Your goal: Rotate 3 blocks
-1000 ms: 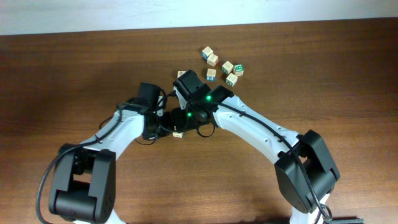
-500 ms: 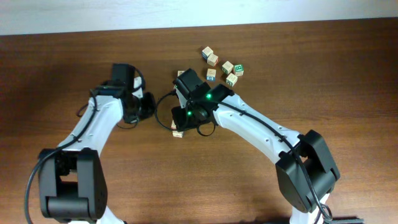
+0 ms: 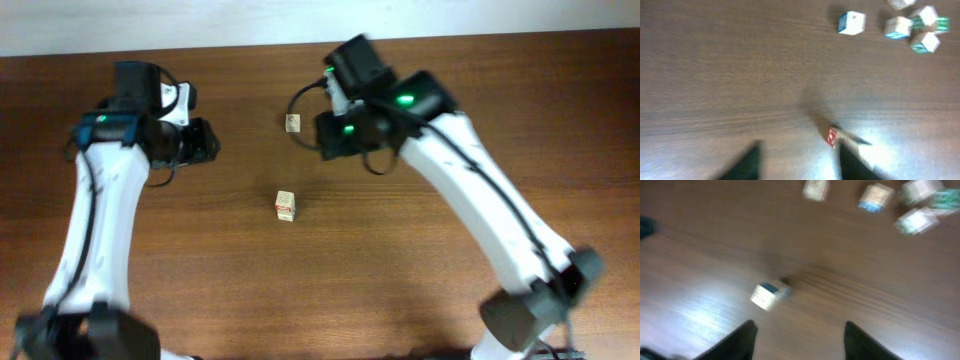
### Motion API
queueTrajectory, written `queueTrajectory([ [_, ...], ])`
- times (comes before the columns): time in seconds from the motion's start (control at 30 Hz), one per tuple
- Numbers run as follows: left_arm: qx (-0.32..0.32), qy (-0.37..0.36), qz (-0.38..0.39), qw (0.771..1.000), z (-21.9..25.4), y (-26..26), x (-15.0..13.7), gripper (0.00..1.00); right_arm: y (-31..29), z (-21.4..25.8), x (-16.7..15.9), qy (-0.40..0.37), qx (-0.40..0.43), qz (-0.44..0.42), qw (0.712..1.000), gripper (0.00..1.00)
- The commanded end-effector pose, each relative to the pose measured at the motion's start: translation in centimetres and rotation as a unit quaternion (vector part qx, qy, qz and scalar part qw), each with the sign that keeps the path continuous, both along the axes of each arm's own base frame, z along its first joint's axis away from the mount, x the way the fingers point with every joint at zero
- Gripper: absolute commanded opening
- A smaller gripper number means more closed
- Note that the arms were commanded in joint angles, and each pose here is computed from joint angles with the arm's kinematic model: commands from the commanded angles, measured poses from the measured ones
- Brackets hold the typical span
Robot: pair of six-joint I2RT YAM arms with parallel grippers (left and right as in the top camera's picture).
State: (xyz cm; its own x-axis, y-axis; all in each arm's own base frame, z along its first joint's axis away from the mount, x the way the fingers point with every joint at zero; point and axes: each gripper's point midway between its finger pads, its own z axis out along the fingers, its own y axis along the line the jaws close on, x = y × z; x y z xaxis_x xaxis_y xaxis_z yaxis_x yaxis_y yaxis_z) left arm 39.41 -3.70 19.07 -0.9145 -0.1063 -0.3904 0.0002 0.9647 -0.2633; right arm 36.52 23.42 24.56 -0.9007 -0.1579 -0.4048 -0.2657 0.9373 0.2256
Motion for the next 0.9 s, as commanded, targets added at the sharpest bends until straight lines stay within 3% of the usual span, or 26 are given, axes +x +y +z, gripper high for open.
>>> queueTrajectory([
  [0.0,0.059,-0.071,-0.003,0.996,5.7,1.7,-2.1,0.91,-4.9,6.2,-1.4,-0.083,-0.033,-0.045,0.995,0.66],
  [0.03,0.065,-0.073,-0.001,0.995,6.2,1.9,-2.7,0.99,-5.8,7.1,-2.3,-0.087,-0.033,-0.051,0.994,0.72],
  [0.07,0.067,-0.079,0.001,0.995,6.6,2.0,-2.9,0.99,-6.2,7.7,-2.7,-0.09,-0.031,-0.054,0.994,0.77],
  [0.13,0.067,-0.088,0.002,0.994,7.3,2.0,-3.2,0.99,-8.0,9.4,-4.6,-0.102,-0.029,-0.064,0.992,0.97],
  [0.17,0.067,-0.089,0.002,0.994,7.3,2.0,-3.2,0.99,-8.7,10.0,-5.3,-0.107,-0.032,-0.069,0.991,0.98],
  [0.5,0.067,-0.089,0.002,0.994,7.3,2.0,-3.2,0.99,-13.7,13.8,-13.8,-0.13,-0.025,-0.079,0.988,0.98],
  [0.67,0.067,-0.089,0.002,0.994,7.3,2.0,-3.2,0.99,-14.3,14.6,-15.1,-0.144,-0.016,-0.079,0.986,0.98],
  [0.87,0.067,-0.089,0.002,0.994,7.3,2.0,-3.2,0.99,-14.7,13.2,-16.2,-0.106,-0.035,-0.068,0.991,0.98],
])
